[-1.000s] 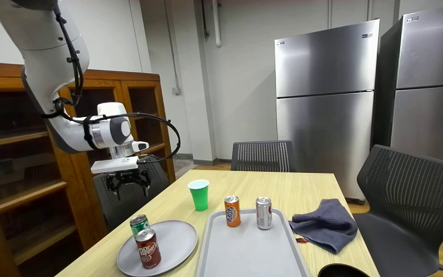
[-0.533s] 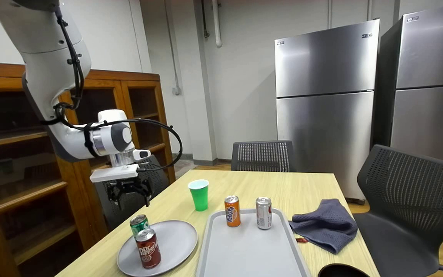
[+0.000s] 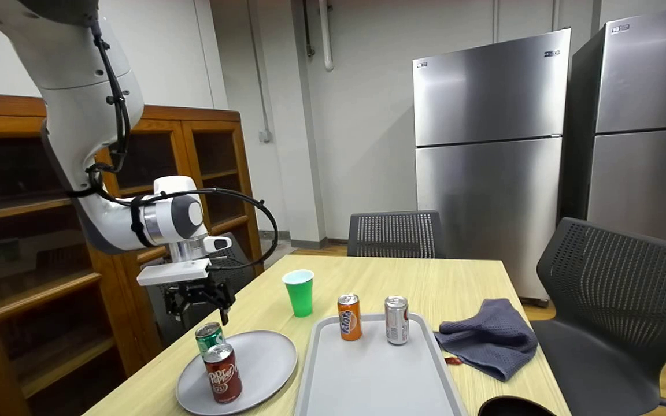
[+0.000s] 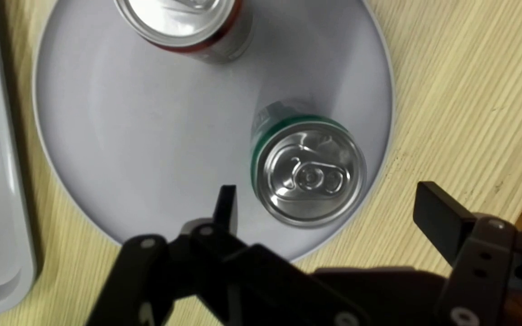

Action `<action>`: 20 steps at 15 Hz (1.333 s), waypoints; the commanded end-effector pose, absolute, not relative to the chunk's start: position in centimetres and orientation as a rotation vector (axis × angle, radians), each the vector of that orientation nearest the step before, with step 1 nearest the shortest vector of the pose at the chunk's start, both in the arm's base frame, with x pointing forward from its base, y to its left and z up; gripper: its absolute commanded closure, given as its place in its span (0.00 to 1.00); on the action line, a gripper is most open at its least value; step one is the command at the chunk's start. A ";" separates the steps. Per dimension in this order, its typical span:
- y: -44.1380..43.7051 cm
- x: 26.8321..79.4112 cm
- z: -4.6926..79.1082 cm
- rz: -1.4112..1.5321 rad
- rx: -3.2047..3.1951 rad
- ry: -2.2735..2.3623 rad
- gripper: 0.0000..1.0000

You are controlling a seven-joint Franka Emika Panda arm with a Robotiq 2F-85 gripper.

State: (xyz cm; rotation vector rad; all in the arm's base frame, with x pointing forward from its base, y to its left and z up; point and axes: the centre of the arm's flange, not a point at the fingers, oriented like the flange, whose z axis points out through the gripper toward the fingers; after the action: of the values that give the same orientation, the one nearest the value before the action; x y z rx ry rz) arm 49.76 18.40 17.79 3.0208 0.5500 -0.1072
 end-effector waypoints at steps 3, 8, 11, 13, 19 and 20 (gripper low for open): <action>18.1 49.6 16.3 -0.122 3.018 0.455 0.00; 17.8 49.6 15.8 -0.142 3.014 0.436 0.00; 17.8 49.5 15.8 -0.148 3.010 0.437 0.34; 17.7 49.5 16.1 -0.149 3.005 0.437 0.51; 16.7 50.4 18.5 -0.105 3.008 0.429 0.62; 16.3 50.8 19.1 -0.089 3.011 0.427 0.62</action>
State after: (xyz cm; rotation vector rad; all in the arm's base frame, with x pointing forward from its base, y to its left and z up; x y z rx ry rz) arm 50.02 16.90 16.23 3.0232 0.4429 -0.1402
